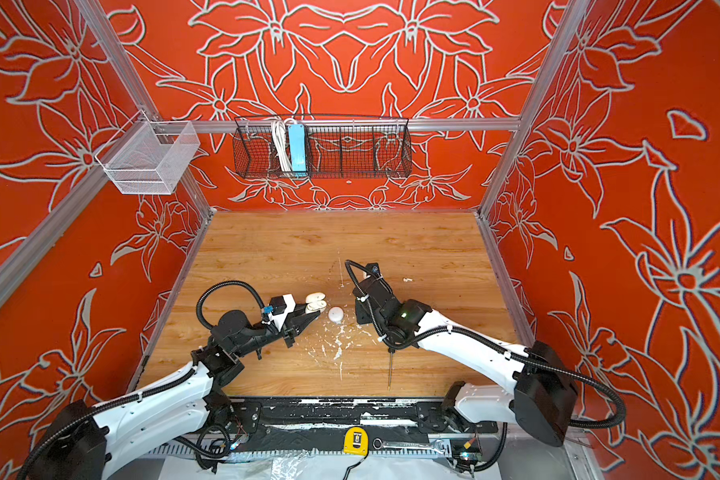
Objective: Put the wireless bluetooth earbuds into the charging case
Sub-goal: 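Close the right gripper on the white earbud stem, then lift the earbud and carry it with the right gripper toward the case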
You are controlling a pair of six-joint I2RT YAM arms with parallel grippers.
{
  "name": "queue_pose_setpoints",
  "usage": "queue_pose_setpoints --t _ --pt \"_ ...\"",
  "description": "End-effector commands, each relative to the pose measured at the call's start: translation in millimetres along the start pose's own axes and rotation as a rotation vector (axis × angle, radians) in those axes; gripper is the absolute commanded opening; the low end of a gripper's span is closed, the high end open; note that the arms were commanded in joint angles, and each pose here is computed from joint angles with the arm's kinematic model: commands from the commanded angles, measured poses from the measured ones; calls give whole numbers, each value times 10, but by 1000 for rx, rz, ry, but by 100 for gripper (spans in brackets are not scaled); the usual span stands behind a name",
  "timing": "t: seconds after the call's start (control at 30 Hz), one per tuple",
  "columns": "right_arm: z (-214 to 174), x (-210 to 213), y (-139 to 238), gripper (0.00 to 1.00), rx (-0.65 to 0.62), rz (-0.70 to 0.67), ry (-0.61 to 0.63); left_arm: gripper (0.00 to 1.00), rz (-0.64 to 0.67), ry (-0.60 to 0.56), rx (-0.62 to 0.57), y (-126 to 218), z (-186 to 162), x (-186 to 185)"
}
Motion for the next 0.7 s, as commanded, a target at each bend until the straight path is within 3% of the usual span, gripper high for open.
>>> queue_pose_setpoints --t 0.0,0.23,0.43,0.57,0.67 --pt "219 150 190 16 -148 -33 16 0 43 36 -55 26 34 69" --pt "593 455 493 16 -372 64 65 0 36 8 -75 69 31 73" --pt "611 506 516 16 -593 175 27 0 -19 -11 -69 65 59 28" --pt "605 560 453 16 -593 187 59 0 -31 -1 -86 69 60 16" --pt "598 668 489 16 -623 301 69 0 -64 14 -106 68 85 -12"
Point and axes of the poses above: each gripper's point midway between its finger pads, its own y axis back along the fingers, its own x axis along the line the jaws close on, z = x × y, the point moved 9 cm from there along y, back along the fingers, and after that the axes turned 4 degrees about y, right-handed, at the moved point
